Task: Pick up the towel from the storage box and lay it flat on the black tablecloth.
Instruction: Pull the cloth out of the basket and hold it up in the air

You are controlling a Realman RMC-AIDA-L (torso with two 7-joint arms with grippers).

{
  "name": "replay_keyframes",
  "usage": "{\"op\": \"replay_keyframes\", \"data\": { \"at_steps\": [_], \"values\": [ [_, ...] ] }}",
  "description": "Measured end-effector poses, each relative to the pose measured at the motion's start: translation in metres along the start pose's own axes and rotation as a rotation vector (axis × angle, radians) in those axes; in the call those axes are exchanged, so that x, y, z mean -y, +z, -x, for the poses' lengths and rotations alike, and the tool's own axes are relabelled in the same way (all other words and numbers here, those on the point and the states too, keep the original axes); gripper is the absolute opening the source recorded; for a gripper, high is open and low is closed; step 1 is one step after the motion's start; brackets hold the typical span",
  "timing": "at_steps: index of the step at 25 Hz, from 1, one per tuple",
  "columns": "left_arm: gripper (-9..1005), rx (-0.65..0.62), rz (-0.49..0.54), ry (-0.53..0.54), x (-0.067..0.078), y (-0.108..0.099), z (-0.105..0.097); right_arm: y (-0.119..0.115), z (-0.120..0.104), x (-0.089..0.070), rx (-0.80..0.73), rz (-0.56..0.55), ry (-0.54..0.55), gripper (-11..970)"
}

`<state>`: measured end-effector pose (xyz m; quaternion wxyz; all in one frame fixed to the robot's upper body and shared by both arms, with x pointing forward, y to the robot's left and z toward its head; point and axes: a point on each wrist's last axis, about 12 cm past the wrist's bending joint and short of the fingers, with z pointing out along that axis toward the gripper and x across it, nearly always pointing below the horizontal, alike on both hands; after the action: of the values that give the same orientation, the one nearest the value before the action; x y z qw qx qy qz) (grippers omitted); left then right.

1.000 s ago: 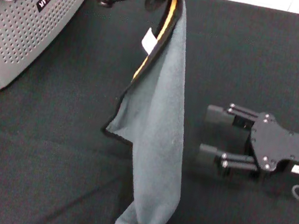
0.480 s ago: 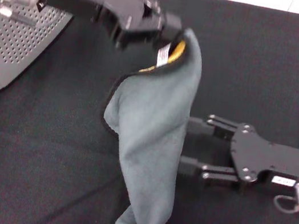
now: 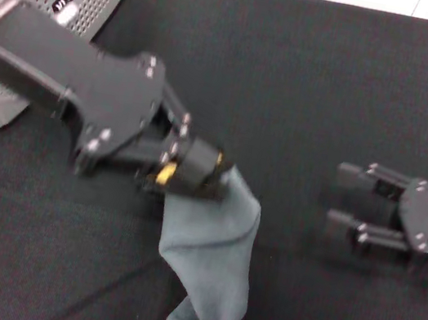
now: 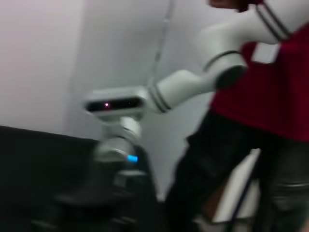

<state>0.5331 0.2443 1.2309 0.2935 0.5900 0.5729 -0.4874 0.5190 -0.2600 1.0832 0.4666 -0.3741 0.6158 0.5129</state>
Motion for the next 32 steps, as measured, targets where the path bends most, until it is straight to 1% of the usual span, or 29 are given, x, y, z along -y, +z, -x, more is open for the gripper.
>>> {"op": "replay_keyframes", "data": {
  "at_steps": [2, 3, 4, 6, 7, 8, 10, 14, 16, 24, 27, 29, 30, 32],
  "values": [
    [11, -0.006, -0.058, -0.026, 0.001, 0.005, -0.003, -0.008, 0.004, 0.004, 0.028, -0.049, -0.009, 824],
    [11, -0.011, -0.076, -0.038, 0.001, 0.007, -0.004, -0.008, 0.004, 0.004, 0.028, -0.049, -0.009, 825],
    [11, -0.026, -0.095, -0.054, 0.001, 0.01, -0.005, -0.014, 0.008, 0.009, 0.048, -0.087, -0.023, 825],
    [11, -0.061, -0.136, -0.085, 0.0, 0.019, -0.007, -0.011, 0.012, 0.013, 0.045, -0.098, -0.037, 825],
    [11, -0.061, -0.136, -0.085, 0.0, 0.019, -0.007, -0.009, 0.013, 0.015, 0.035, -0.096, -0.042, 825],
    [11, -0.106, -0.18, -0.114, 0.0, 0.028, -0.01, -0.004, 0.014, 0.017, 0.021, -0.088, -0.049, 825],
    [11, -0.13, -0.199, -0.128, 0.0, 0.033, -0.011, 0.009, 0.015, 0.02, -0.021, -0.061, -0.062, 823],
    [11, -0.158, -0.203, -0.137, -0.002, 0.039, -0.013, 0.041, 0.018, 0.026, -0.117, -0.008, -0.095, 817],
    [11, -0.163, -0.203, -0.139, -0.002, 0.04, -0.015, 0.058, 0.02, 0.032, -0.177, 0.0, -0.123, 813],
    [12, -0.199, -0.21, -0.157, -0.003, 0.048, -0.019, 0.096, 0.033, 0.043, -0.316, 0.04, -0.217, 800],
    [12, -0.21, -0.209, -0.162, -0.003, 0.049, -0.02, 0.104, 0.035, 0.045, -0.386, 0.06, -0.247, 795],
    [12, -0.215, -0.208, -0.165, -0.003, 0.049, -0.021, 0.107, 0.036, 0.046, -0.407, 0.066, -0.257, 791],
    [12, -0.216, -0.207, -0.168, -0.003, 0.049, -0.021, 0.117, 0.038, 0.047, -0.452, 0.082, -0.288, 790],
    [12, -0.222, -0.208, -0.174, -0.002, 0.049, -0.023, 0.125, 0.039, 0.047, -0.481, 0.094, -0.317, 786]
  ]
}}
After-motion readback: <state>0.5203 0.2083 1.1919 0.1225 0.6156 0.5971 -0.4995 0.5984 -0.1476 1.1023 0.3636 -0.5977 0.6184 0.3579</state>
